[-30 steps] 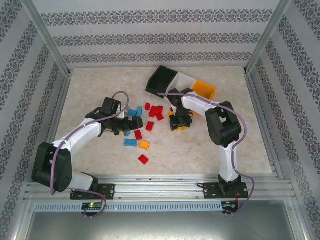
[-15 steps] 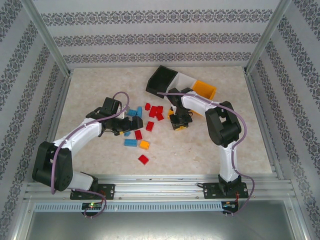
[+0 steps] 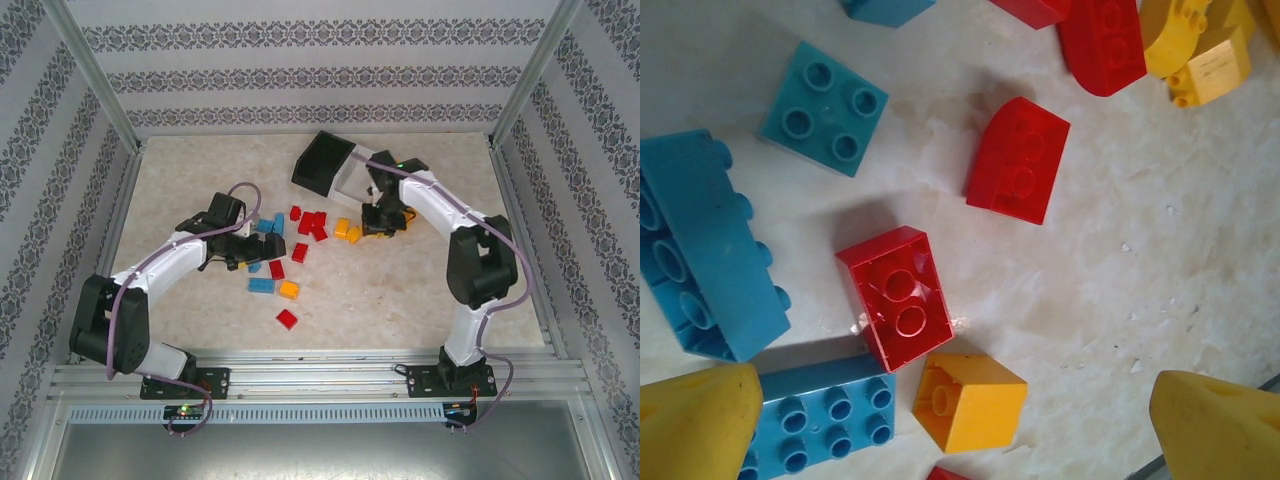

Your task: Sort the legos into containers by color

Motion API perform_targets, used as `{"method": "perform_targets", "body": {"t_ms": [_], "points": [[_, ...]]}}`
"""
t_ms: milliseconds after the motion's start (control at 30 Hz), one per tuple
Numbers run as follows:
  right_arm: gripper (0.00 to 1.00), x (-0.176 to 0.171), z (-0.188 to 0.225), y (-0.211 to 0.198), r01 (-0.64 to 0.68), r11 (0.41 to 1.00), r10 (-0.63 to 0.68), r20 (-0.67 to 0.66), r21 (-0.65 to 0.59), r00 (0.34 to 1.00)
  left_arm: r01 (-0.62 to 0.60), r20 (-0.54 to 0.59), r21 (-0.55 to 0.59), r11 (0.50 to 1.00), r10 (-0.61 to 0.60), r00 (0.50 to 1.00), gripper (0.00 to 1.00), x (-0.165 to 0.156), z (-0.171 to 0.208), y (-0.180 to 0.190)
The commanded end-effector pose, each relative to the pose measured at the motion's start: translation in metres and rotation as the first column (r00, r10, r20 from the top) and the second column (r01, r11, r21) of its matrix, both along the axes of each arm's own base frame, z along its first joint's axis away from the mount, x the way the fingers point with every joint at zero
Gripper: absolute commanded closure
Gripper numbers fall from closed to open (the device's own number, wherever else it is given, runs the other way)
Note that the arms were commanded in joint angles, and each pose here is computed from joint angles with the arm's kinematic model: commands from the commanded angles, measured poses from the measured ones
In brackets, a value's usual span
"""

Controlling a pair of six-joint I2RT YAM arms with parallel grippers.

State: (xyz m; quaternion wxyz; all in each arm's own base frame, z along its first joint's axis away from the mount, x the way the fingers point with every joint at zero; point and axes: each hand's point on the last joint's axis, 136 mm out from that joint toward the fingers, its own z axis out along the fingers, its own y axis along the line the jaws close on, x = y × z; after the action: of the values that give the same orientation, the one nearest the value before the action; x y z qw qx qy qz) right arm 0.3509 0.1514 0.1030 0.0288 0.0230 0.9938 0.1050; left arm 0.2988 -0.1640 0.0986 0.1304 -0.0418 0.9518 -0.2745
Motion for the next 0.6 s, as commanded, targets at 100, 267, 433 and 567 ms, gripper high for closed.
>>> {"method": "perform_targets", "body": {"t_ms": [100, 267, 433, 567], "points": [[0.80, 0.035, 0.049, -0.034, 0.193, 0.975, -0.202, 0.078, 0.108, 0.976, 0.106, 0.005, 0.135, 0.985, -0.108, 0.994, 0.00, -0.003, 0.006, -0.004], [0.79, 0.067, 0.051, -0.061, 0.273, 0.956, -0.282, 0.093, 0.107, 0.955, 0.187, -0.016, 0.196, 0.963, -0.187, 0.982, 0.00, -0.012, 0.003, -0.017], [0.79, 0.092, 0.036, -0.074, 0.289, 0.954, -0.294, 0.068, 0.076, 0.953, 0.239, -0.049, 0.213, 0.948, -0.234, 0.971, 0.00, -0.023, -0.003, -0.026], [0.79, 0.106, 0.021, -0.078, 0.294, 0.954, -0.297, 0.042, 0.060, 0.954, 0.295, -0.082, 0.241, 0.924, -0.284, 0.955, 0.00, -0.035, -0.008, -0.029]]}}
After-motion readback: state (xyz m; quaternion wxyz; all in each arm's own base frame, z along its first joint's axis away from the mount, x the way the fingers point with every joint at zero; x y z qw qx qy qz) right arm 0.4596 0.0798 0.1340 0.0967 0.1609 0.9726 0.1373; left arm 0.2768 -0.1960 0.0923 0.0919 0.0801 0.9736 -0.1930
